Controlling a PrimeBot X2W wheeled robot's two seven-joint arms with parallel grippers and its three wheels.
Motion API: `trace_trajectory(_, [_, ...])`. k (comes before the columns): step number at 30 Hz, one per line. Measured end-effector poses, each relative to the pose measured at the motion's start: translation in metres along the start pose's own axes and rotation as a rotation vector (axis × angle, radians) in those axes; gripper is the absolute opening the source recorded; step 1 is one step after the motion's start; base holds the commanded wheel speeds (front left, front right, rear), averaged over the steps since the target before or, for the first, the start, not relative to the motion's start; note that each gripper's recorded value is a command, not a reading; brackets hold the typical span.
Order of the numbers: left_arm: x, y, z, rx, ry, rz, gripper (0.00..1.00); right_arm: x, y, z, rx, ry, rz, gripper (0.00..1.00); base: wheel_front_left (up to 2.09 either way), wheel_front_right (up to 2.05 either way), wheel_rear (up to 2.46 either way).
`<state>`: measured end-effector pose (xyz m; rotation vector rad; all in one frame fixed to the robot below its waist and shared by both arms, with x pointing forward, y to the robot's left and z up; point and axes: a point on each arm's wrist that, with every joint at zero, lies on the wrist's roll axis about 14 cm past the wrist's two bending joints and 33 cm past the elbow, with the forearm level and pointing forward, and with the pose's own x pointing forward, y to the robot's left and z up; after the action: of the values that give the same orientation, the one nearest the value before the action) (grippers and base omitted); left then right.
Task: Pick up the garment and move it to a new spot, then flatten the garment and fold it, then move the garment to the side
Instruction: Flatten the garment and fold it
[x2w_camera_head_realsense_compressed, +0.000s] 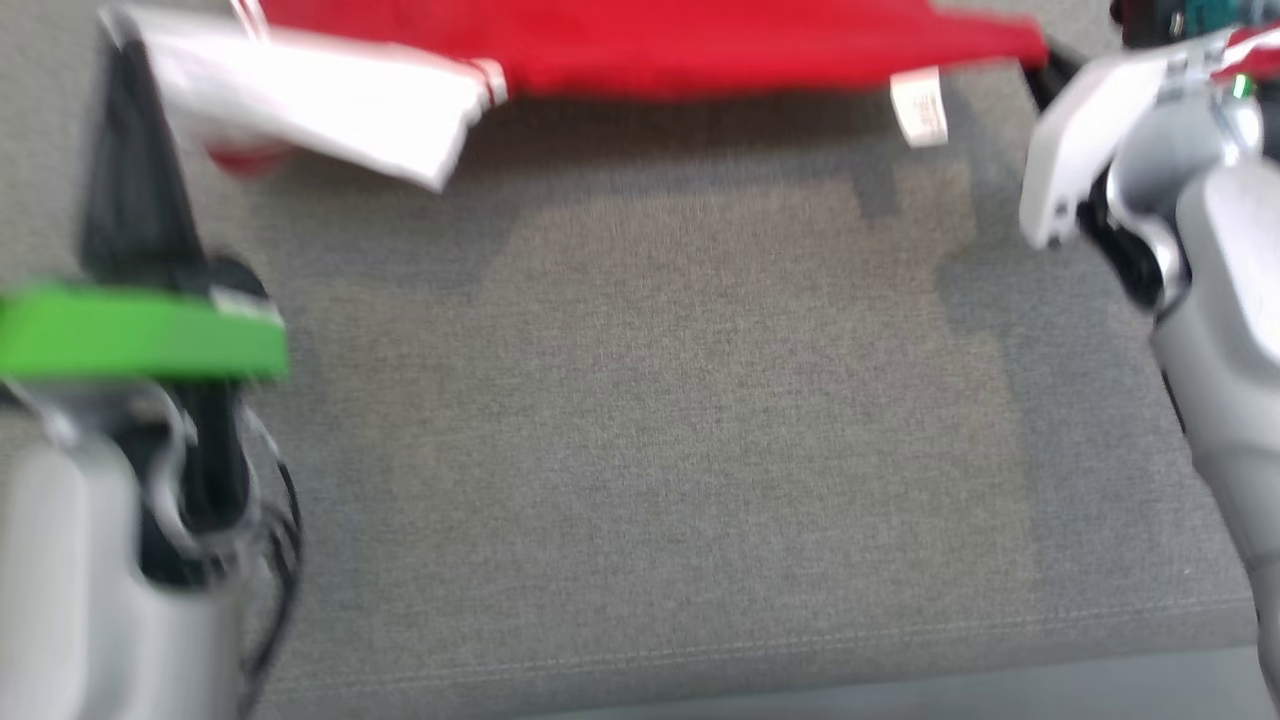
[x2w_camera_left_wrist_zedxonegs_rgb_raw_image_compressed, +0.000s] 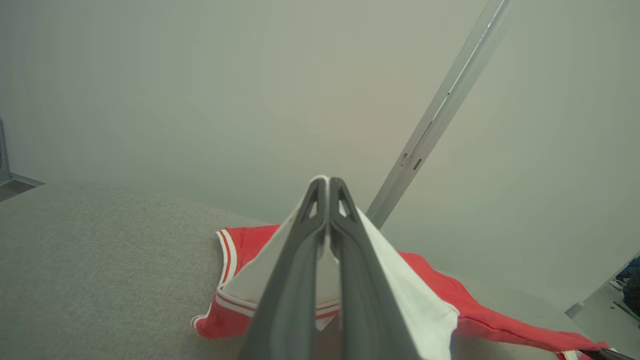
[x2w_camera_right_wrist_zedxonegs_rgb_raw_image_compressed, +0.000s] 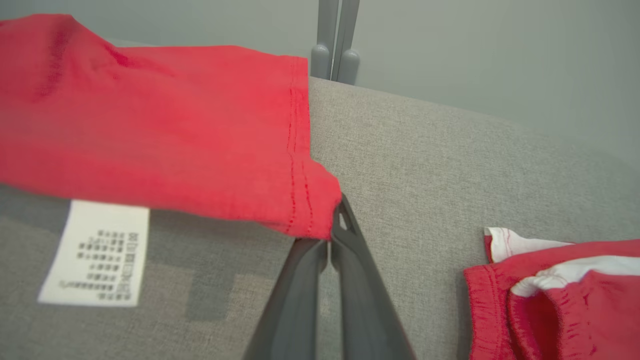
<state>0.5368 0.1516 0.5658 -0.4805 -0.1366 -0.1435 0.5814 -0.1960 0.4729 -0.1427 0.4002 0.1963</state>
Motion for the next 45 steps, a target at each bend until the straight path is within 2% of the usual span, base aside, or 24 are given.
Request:
trace_trajectory(4, [-0.057, 0.012, -0.015, -0.049, 0.060, 0.112, 0.00, -0.038, 0.009, -0.021, 0.014, 0.065, 0.026, 0.00, 0.00, 0.00, 0.00])
trace_trajectory(9, [-0.107, 0.018, -0.018, -0.077, 0.073, 0.204, 0.00, -0.081, 0.023, -0.047, 0.035, 0.146, 0.051, 0.00, 0.00, 0.00, 0.00])
trace_trajectory(15, [-0.153, 0.026, -0.024, -0.044, 0.108, 0.276, 0.00, -0.121, 0.036, -0.071, 0.019, 0.235, 0.073, 0.00, 0.00, 0.00, 0.00])
trace_trajectory(22, [-0.195, 0.031, -0.038, 0.011, 0.181, 0.314, 0.00, -0.149, 0.052, -0.080, 0.074, 0.223, 0.082, 0.00, 0.00, 0.00, 0.00])
trace_trajectory(28, [-0.213, 0.032, -0.039, 0.043, 0.175, 0.322, 0.00, -0.163, 0.061, -0.072, 0.143, 0.132, 0.058, 0.00, 0.00, 0.00, 0.00])
trace_trajectory(36, [-0.222, 0.034, -0.036, 0.053, 0.170, 0.326, 0.00, -0.180, 0.067, -0.082, 0.173, 0.141, 0.046, 0.00, 0.00, 0.00, 0.00])
trace_trajectory(45, [-0.214, 0.031, -0.036, 0.040, 0.165, 0.311, 0.00, -0.176, 0.068, -0.064, 0.233, 0.054, 0.035, 0.00, 0.00, 0.00, 0.00])
